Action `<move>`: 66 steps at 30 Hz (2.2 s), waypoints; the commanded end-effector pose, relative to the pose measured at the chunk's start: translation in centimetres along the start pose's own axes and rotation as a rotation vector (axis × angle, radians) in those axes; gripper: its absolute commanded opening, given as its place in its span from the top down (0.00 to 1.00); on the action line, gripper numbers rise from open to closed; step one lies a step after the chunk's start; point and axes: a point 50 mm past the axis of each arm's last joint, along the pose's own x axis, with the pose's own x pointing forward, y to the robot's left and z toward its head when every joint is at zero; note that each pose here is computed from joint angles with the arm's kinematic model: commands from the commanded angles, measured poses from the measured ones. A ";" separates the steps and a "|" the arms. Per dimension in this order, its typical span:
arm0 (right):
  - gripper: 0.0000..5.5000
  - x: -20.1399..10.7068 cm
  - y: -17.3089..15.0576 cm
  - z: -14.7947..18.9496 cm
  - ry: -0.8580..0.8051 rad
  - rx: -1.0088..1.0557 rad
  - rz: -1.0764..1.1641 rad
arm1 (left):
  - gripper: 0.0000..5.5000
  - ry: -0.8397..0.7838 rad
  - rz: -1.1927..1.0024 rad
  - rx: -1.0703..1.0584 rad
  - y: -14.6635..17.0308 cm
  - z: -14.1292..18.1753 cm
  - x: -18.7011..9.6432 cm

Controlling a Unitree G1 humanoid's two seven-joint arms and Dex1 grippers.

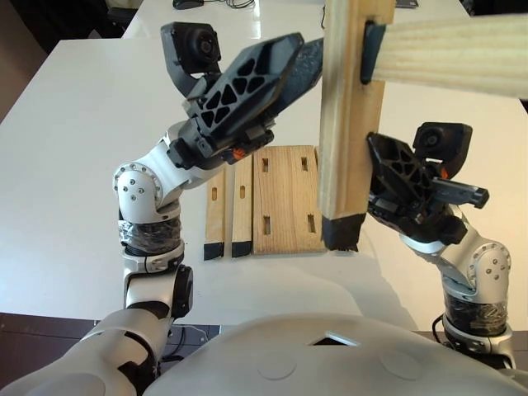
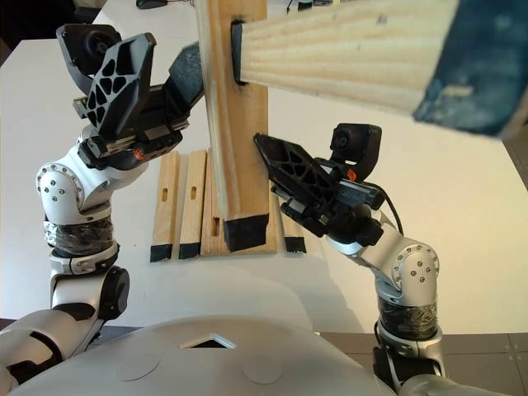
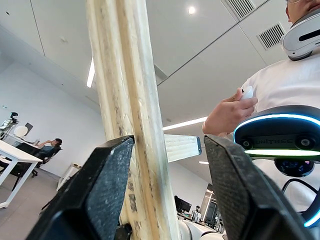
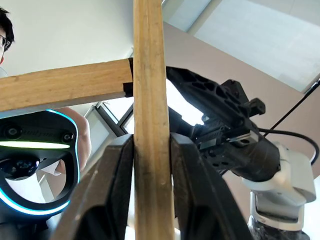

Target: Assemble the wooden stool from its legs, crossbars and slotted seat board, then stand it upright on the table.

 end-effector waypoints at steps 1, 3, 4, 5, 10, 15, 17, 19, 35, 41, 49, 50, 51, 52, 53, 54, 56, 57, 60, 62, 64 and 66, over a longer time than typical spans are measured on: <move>0.82 -0.9 0.1 0.0 0.103 0.016 -0.052 | 0.53 0.072 -0.023 -0.004 -0.1 0.0 0.6; 0.82 -1.3 0.2 0.2 0.150 0.019 -0.062 | 0.53 0.093 -0.011 -0.003 0.0 0.2 0.4; 0.82 -1.4 0.3 0.5 0.167 0.017 -0.066 | 0.53 0.103 -0.003 -0.002 0.0 0.3 0.2; 0.82 -1.5 0.3 0.8 0.182 0.014 -0.073 | 0.53 0.112 0.003 -0.002 0.1 0.4 0.1; 0.82 -2.0 0.8 1.8 0.288 0.018 -0.098 | 0.53 0.165 0.011 -0.020 0.2 0.6 -0.3; 0.82 -1.8 1.5 2.9 0.357 0.001 -0.078 | 0.53 0.186 0.014 -0.039 0.4 0.6 -0.6; 0.82 -1.7 1.7 3.2 0.370 -0.010 -0.071 | 0.53 0.182 0.026 -0.038 0.4 0.6 -0.7; 0.82 -1.6 1.8 3.4 0.373 -0.017 -0.068 | 0.48 0.178 0.050 -0.023 0.5 0.6 -1.0; 0.82 -1.7 1.9 2.1 0.456 0.075 -0.030 | 0.27 0.225 -0.077 -0.061 -0.3 -0.1 0.5; 0.82 -1.3 1.2 2.0 0.498 0.135 -0.020 | 0.27 0.218 -0.097 -0.075 0.3 -0.5 1.2; 0.82 -1.2 0.8 2.0 0.507 0.162 -0.020 | 0.30 0.229 -0.129 -0.081 0.3 -1.1 1.7; 0.82 -1.3 0.8 2.1 0.504 0.159 -0.022 | 0.32 0.229 -0.126 -0.078 0.3 -1.1 1.7; 0.82 -1.3 0.8 2.2 0.502 0.157 -0.023 | 0.35 0.228 -0.122 -0.075 0.3 -1.1 1.6; 0.82 -1.4 0.9 2.3 0.499 0.156 -0.024 | 0.38 0.228 -0.118 -0.070 0.3 -1.1 1.6; 0.82 -1.4 0.9 2.3 0.496 0.155 -0.024 | 0.39 0.226 -0.115 -0.065 0.2 -1.1 1.5; 0.82 -1.5 0.9 2.3 0.493 0.154 -0.023 | 0.42 0.224 -0.112 -0.061 0.2 -1.1 1.5; 0.82 -1.6 1.0 2.2 0.486 0.153 -0.022 | 0.48 0.220 -0.109 -0.052 0.2 -1.0 1.4; 0.82 -1.6 1.0 2.2 0.483 0.153 -0.022 | 0.52 0.218 -0.108 -0.048 0.2 -1.0 1.4; 0.82 -1.7 1.1 2.1 0.476 0.155 -0.021 | 0.57 0.216 -0.106 -0.039 0.2 -1.0 1.4; 0.82 -1.8 1.1 2.0 0.470 0.153 -0.020 | 0.57 0.217 -0.106 -0.035 0.2 -1.0 1.4; 0.82 -1.7 0.9 2.0 0.453 0.131 -0.046 | 0.58 0.219 -0.105 -0.031 0.3 -1.0 1.4; 0.75 -1.5 0.5 2.0 0.428 0.094 -0.098 | 0.58 0.221 -0.104 -0.030 0.3 -1.0 1.4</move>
